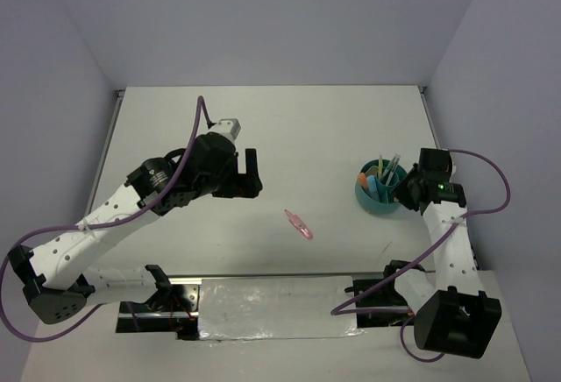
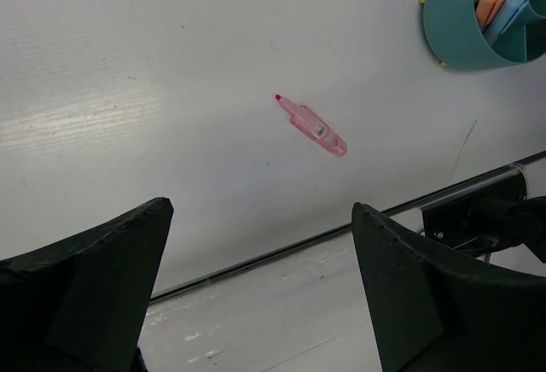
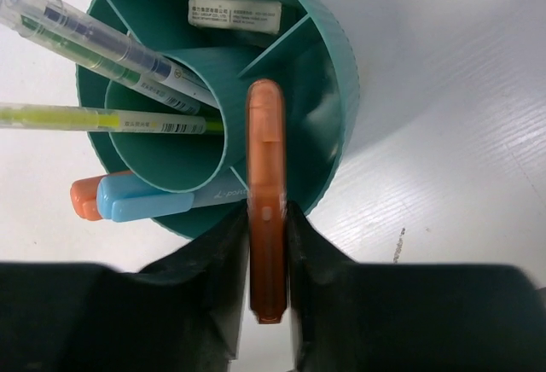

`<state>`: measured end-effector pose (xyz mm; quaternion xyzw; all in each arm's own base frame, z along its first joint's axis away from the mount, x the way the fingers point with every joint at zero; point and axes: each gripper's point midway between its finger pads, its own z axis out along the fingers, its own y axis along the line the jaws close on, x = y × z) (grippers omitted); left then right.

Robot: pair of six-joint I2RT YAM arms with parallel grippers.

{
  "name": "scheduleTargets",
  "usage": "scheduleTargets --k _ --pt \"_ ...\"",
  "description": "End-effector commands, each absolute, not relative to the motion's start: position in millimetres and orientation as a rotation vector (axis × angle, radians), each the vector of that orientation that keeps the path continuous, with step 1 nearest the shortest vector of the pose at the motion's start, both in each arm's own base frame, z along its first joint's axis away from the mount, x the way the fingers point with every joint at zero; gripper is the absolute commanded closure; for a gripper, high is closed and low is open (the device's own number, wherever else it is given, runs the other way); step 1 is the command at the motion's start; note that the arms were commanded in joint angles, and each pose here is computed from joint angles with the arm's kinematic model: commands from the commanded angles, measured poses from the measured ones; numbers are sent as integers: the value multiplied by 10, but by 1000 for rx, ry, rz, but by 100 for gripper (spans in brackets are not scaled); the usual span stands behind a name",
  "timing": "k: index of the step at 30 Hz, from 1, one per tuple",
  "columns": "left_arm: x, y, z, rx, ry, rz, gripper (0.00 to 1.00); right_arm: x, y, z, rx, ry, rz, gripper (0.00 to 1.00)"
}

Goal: Sort the stationery into containers
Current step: Place the pen in the storage box, then pick up the pen from the center of the board.

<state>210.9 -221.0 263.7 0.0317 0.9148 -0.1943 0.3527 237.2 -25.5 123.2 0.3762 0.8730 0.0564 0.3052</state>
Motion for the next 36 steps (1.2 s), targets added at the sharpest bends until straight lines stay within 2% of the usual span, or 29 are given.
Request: scheduleTargets --k 1,5,10,15,23,26,29,31,35,36 --pt "2173 -2255 2845 70 2304 -553 1 2485 -290 1329 959 2268 157 68" --pt "2169 -2273 2824 80 2310 -558 1 2487 -288 1321 950 2276 156 62" --pt "2171 -2321 2814 87 2316 -576 1 2496 -280 1380 934 2267 163 50" --pt "2188 -2360 2828 96 2313 -586 1 2491 -293 1520 913 2252 157 48" --pt "2248 -2308 2784 40 2323 -540 1 2515 -121 2451 618 2080 232 36" --pt "2307 -2174 2715 -70 2342 -465 1 2526 365 2610 337 2081 384 32" --pt "2364 -2000 2658 -205 2354 -389 1 2372 1083 2399 0 2181 526 33" --pt "2379 -1928 2641 -259 2361 -364 1 2191 1523 2176 -204 2242 554 32" --pt "2443 -1927 2630 -230 2362 -418 1 2026 2024 1793 -459 2339 537 31" --pt "2445 -1918 2623 -230 2365 -425 1 2093 2067 1628 -486 2390 449 30"
